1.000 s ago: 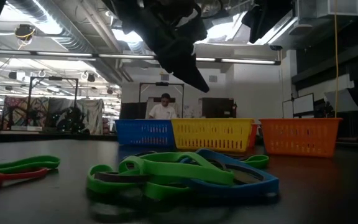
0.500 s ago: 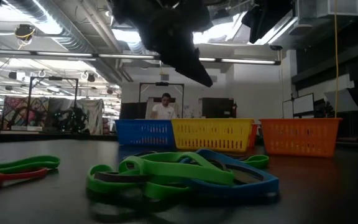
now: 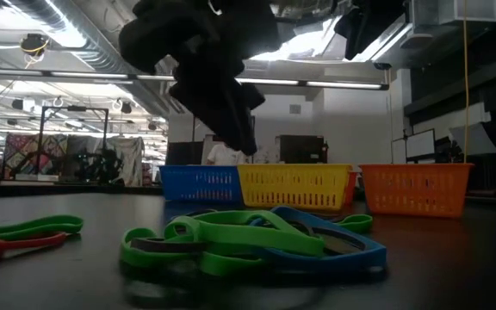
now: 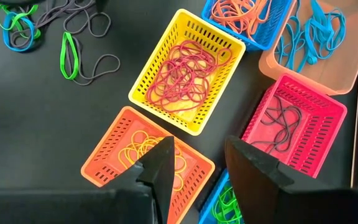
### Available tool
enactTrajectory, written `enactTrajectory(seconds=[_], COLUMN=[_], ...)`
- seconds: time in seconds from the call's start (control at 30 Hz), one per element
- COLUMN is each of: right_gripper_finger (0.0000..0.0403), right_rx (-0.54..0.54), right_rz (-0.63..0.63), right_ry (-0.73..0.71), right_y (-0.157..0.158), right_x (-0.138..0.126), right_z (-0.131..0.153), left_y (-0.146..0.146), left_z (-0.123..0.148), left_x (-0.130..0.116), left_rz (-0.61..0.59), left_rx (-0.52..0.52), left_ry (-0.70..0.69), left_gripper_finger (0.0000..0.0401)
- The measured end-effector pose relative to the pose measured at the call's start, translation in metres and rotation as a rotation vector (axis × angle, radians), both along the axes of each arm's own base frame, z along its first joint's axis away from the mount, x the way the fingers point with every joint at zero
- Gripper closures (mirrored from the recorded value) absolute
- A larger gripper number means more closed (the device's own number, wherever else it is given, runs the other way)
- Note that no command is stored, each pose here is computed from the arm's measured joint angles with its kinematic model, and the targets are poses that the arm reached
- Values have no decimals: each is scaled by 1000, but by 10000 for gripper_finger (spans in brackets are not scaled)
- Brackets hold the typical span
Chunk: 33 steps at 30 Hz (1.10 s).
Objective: Sort rubber bands into baskets
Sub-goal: Put the violet rubber band into the pink basket
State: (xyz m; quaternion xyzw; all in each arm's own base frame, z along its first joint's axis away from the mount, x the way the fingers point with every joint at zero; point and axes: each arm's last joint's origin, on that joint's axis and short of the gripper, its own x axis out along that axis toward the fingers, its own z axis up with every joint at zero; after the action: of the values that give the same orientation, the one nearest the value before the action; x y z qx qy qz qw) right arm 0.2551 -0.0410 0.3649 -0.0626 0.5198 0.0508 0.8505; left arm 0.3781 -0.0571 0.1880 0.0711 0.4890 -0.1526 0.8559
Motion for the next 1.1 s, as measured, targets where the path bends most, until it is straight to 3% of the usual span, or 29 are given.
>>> enactTrajectory(seconds=[0.4,0.8,1.1], right_gripper_finger=[260,260,260], right_rx=[-2,-9,-9], right_rz=[-1,0,0], right_ry=[-12,-55,-54], right_y=[0,-1,-1], right_x=[1,5,5], right_z=[0,2,2], left_y=[-18,-31,-27], left_z=[-49,-64,-56], left_x=[6,11,9], left_rz=[-85,-109,-134], left_rx=[-62,-44,-10], left_ry=[135,114,91], left_gripper_finger=[273,279,391])
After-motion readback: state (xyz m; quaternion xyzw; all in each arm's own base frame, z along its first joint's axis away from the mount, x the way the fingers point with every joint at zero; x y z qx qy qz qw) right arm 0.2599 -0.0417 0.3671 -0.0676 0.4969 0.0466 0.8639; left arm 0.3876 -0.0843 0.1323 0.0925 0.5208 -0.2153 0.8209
